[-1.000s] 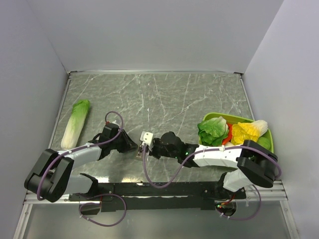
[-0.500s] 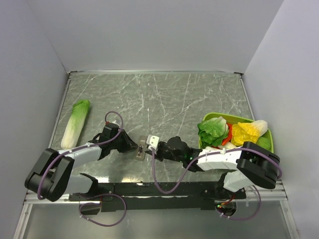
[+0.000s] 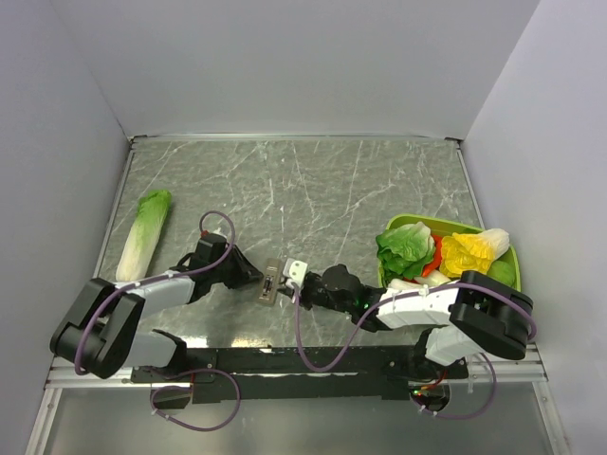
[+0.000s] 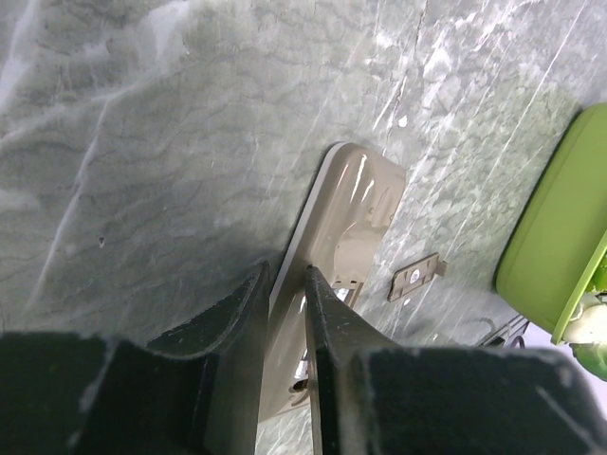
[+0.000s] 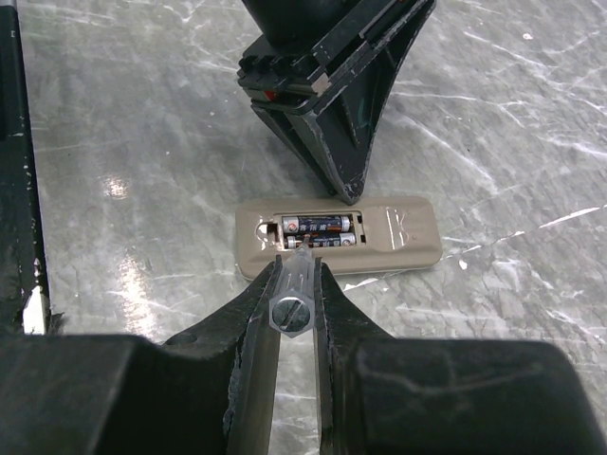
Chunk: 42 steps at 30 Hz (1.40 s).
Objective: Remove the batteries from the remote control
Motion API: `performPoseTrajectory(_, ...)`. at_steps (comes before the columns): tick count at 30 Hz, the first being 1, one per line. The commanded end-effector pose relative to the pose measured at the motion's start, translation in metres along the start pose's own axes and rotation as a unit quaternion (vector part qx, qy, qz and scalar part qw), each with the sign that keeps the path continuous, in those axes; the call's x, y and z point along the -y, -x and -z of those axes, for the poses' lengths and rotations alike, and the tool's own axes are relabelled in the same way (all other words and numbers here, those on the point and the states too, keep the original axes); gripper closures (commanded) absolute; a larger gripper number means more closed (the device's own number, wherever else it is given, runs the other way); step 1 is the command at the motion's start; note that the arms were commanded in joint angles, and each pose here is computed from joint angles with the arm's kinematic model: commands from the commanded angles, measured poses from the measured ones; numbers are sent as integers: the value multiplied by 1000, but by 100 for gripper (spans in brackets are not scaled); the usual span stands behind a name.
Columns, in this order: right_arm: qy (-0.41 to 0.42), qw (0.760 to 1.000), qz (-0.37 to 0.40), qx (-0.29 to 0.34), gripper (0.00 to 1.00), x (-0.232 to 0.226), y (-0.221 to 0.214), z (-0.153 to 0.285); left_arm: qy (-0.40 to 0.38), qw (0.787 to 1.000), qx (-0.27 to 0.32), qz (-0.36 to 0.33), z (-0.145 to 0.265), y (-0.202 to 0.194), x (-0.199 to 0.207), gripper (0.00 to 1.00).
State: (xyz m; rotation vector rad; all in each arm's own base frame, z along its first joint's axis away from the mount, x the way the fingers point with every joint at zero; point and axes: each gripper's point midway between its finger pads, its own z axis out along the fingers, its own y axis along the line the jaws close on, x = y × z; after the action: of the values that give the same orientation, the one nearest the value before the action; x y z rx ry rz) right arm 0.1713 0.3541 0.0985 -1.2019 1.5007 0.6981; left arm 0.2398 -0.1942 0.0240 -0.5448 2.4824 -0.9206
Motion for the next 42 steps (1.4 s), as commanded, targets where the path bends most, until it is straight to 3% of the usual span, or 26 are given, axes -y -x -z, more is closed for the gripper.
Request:
performPoseTrajectory(1,32,998,-29,-41,100,-24,-30,11,40,998,-58,8,0,-31,-26,75)
performPoseTrajectory(42,-15,996,-88,1,100,-25,-53,31,63,996,-67,18,-5,-37,-38,75)
